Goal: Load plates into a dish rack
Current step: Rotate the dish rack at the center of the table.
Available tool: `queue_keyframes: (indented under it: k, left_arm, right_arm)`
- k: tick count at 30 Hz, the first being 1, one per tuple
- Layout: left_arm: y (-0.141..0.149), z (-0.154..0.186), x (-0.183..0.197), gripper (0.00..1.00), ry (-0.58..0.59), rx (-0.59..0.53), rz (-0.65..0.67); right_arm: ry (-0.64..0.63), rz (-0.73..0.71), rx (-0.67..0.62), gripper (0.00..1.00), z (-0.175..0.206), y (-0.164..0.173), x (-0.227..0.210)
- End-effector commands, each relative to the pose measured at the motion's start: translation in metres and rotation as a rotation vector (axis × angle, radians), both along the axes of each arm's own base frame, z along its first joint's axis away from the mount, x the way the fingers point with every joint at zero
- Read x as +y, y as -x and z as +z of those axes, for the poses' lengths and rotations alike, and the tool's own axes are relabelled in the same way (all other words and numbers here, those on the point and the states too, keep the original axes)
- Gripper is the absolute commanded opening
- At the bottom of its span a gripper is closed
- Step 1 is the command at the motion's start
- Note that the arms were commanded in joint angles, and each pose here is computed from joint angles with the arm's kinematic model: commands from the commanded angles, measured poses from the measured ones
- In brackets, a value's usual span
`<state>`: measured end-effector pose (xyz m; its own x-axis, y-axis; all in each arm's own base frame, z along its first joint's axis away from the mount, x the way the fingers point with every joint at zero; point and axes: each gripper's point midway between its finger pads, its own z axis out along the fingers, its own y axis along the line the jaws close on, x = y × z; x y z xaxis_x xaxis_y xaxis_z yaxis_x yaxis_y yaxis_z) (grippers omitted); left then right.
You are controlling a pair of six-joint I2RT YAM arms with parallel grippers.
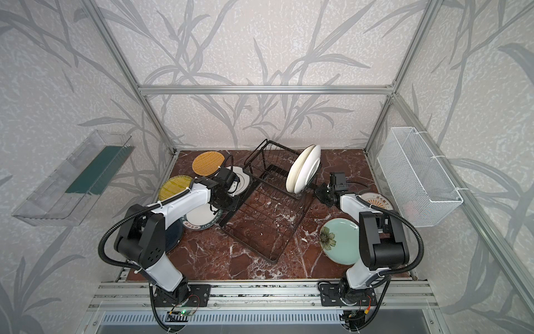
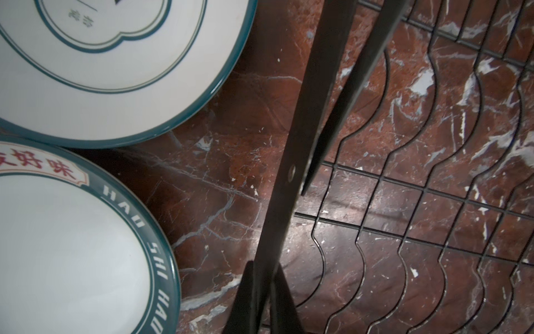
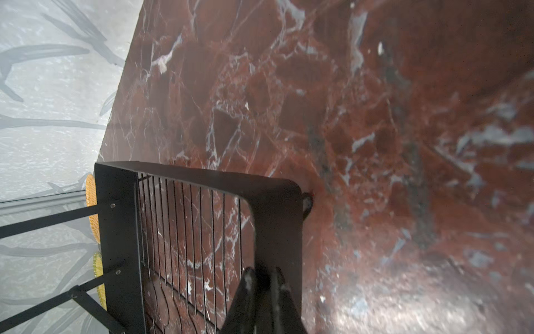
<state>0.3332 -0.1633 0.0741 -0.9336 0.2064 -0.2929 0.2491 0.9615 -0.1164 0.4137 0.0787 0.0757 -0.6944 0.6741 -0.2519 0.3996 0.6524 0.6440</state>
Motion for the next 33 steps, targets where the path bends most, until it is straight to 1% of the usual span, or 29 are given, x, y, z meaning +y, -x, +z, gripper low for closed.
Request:
queue_keyframes:
  k: [1,7,10,12,15,18,23,33]
  left_arm:
    - [0.005,-0.013,-0.022,0.00,0.090,0.032,0.153]
    - [0.011,-0.018,-0.043,0.00,0.152,-0.002,0.250]
    - [0.014,-0.023,-0.045,0.00,0.176,-0.012,0.304]
    - [0.016,-0.024,-0.044,0.00,0.169,-0.027,0.332]
    - [0.018,-0.024,-0.041,0.00,0.189,-0.051,0.381]
    - [0.022,-0.027,-0.045,0.00,0.219,-0.055,0.395]
    - [0.027,-0.030,-0.052,0.00,0.241,-0.063,0.391]
    - [0.031,-0.031,-0.047,0.00,0.242,-0.091,0.404]
  right_arm:
    - [-0.008,0.051,0.000,0.17,-0.004,-0.015,0.008]
    - [0.011,0.064,-0.036,0.29,0.004,-0.053,0.006]
    - [-0.006,0.071,-0.050,0.31,0.005,-0.069,0.008]
    - [-0.016,0.078,-0.068,0.32,0.007,-0.081,0.009]
    - [-0.017,0.092,-0.084,0.37,0.008,-0.098,0.012]
    - [-0.023,0.103,-0.093,0.40,0.009,-0.111,0.014]
    - [-0.046,0.112,-0.104,0.43,0.009,-0.123,0.018]
    - [-0.072,0.137,-0.130,0.51,0.008,-0.136,0.023]
